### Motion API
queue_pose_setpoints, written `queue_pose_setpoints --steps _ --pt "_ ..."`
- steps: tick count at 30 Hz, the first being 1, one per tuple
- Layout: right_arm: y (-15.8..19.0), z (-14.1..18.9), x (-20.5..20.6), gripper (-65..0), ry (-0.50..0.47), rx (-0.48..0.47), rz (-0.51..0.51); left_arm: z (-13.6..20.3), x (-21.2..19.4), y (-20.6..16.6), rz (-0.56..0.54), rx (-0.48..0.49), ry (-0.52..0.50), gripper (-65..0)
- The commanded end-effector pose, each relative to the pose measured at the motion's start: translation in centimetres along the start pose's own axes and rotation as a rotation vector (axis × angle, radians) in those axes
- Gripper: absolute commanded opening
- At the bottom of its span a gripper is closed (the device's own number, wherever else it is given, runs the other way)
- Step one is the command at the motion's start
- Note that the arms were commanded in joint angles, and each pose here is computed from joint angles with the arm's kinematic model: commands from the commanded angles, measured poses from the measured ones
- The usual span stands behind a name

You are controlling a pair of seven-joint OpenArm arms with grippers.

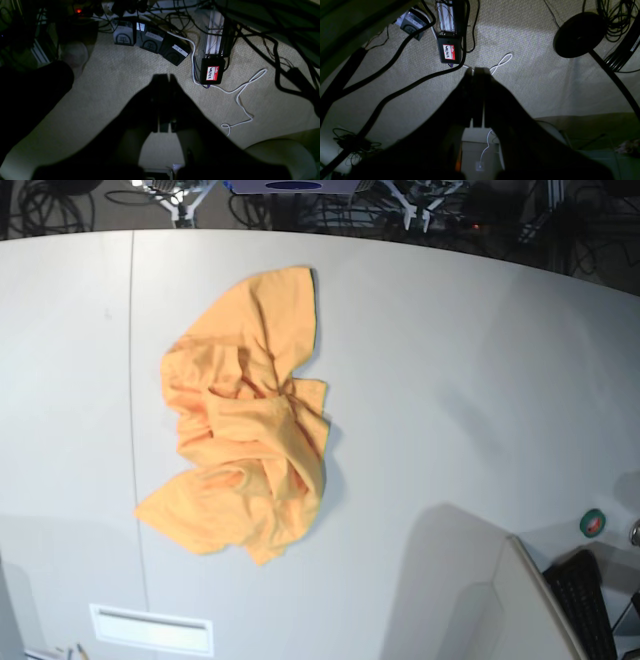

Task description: Layout the t-shirt on the table in an organized manner, then fold the t-shirt properly

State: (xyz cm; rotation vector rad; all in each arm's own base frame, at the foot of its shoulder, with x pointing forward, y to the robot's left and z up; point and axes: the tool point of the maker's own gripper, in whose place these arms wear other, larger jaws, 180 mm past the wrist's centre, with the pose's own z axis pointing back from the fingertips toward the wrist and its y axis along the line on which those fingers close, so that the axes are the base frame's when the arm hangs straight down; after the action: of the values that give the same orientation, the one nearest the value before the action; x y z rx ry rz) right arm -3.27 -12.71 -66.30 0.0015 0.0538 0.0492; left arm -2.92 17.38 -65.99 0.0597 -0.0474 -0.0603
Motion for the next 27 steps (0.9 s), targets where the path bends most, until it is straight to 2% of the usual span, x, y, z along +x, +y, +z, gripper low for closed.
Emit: queue_pose_setpoints --steps 1,4,7,13,19,27 --pt "-1.7 0.0 -0.5 -65.0 0.011 -0.034 -0.005 0.3 -1.6 0.5 -0.012 0.009 0.016 -65.0" --pt "-2.2 0.2 -3.4 -65.0 0.114 -0.041 -0.007 1.2 -3.1 1.7 -0.031 0.024 -0.017 -65.0" --pt "-2.0 0.8 -5.9 -65.0 0.151 -0.041 -0.004 2.6 -3.6 3.0 -0.057 0.041 -0.067 -65.0" --pt "-1.7 4.7 -6.8 -65.0 0.043 -0.045 0.008 6.1 -3.9 5.9 -0.119 0.073 -0.167 -65.0" --pt "-1.4 11.1 -3.3 -65.0 -0.099 -0.048 0.014 11.2 -1.9 6.8 -0.205 0.069 -0.308 -65.0" --pt "-3.2 17.7 4.2 -65.0 -0.283 -0.093 0.001 18.2 5.5 6.4 -0.088 -0.029 -0.554 -65.0"
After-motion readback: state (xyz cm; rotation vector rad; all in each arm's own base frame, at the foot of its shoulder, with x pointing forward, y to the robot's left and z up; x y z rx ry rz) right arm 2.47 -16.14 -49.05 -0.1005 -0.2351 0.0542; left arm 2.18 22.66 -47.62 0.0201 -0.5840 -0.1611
